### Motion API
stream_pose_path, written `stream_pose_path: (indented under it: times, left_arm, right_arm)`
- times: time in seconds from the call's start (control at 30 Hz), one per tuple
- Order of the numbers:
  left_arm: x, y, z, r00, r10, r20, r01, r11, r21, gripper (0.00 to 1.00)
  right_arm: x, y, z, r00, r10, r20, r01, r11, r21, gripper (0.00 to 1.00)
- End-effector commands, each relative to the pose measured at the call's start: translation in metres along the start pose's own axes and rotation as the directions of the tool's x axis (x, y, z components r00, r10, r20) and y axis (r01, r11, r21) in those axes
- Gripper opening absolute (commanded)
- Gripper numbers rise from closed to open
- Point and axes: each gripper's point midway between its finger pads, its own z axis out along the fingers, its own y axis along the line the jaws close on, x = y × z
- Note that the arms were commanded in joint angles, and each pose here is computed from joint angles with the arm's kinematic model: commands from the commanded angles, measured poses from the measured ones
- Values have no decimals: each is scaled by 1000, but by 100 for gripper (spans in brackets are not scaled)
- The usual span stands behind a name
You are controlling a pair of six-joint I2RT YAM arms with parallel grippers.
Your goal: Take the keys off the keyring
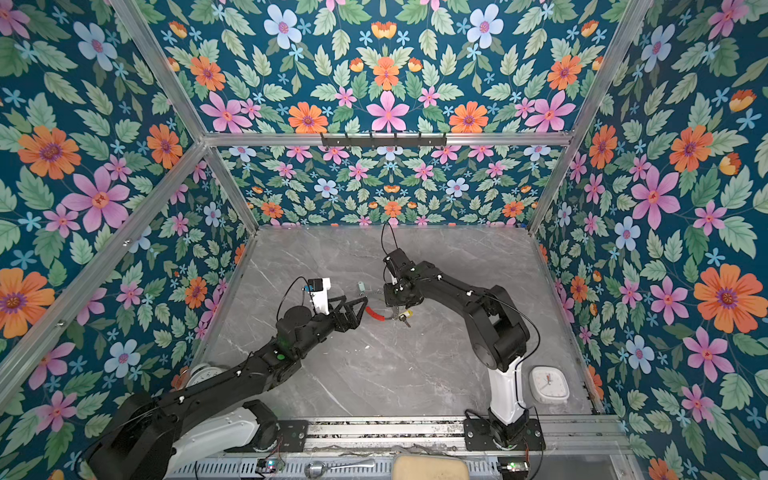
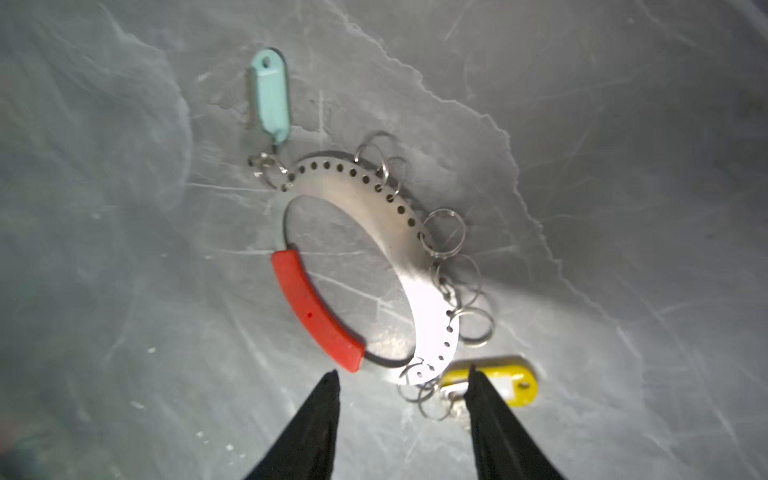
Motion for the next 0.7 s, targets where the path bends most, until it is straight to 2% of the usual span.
stream_pose_path:
  times: [0.0,0.2,0.33,0.47,0.67]
  left_arm:
    - [4,8,-4,999,29,-13,-30,999,-40,100]
    - [9,11,-5,999,33,-21,-34,999,-39,99]
    - [12,12,-4,999,33,-28,-34,999,-41,99]
    - [12,13,-4,999,32,-27,-33,999,-40,99]
    - [14,12,-5,999,29,-34,-30,999,-35,98]
  right_arm:
    - [6,-16,5,995,-88,-50,92,991,96,51]
    - [-2,-14,20,988,-141,-57,145,985,90,46]
    - [-6,-13,27,990,-128,-61,132,990,58,44]
    - [-21,5,28,989,-145,8,145,989,-28,43]
    - [-41,24,35,985,-164,45,168,980,-108,43]
